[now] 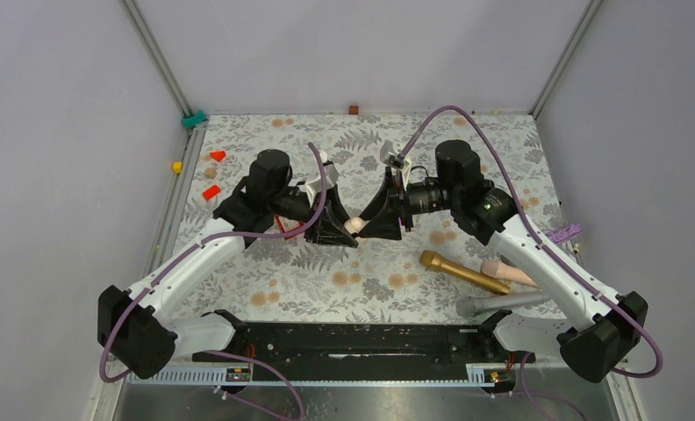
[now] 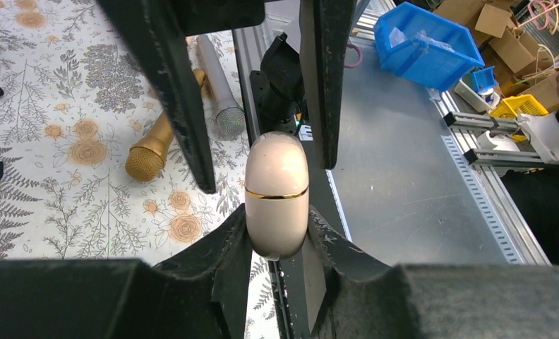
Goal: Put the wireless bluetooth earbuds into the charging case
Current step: Open the charging case, then pick up the earbud from the center of the board, then place the earbud in the charging case.
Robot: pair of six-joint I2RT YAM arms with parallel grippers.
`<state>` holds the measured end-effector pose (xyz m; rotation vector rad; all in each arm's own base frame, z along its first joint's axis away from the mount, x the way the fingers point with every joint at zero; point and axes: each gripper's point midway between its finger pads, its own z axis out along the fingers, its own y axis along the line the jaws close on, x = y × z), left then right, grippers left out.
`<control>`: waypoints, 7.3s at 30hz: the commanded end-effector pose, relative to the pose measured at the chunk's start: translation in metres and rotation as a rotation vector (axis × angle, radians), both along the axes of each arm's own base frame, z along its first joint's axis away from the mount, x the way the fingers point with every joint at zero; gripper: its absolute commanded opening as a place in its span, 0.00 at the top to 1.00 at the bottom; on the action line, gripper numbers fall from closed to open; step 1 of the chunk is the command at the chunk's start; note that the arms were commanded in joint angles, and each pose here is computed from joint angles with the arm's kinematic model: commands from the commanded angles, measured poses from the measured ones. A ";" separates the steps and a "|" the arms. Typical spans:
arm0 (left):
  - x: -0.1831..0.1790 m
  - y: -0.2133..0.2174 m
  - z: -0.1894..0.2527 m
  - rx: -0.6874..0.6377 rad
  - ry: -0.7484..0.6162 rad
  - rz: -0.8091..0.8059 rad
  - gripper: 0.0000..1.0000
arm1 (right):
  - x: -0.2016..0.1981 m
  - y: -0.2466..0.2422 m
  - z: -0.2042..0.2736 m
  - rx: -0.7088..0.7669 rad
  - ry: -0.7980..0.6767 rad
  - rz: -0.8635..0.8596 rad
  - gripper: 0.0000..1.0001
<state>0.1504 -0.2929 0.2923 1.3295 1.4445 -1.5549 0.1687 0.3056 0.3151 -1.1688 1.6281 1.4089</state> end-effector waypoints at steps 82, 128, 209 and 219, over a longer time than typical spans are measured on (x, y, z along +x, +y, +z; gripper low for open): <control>0.037 0.141 0.009 -0.159 -0.292 0.360 1.00 | 0.175 0.079 -0.268 -0.630 0.657 -0.528 0.46; 0.035 0.142 0.009 -0.171 -0.298 0.361 1.00 | 0.154 0.091 -0.298 -0.751 0.616 -0.494 0.63; 0.038 0.058 -0.053 0.163 0.073 -0.056 1.00 | 0.082 -0.046 -0.008 -0.423 -0.335 -0.528 0.81; 0.040 0.033 -0.069 0.195 -0.123 0.010 1.00 | 0.063 -0.048 0.002 -0.375 -0.306 -0.492 0.80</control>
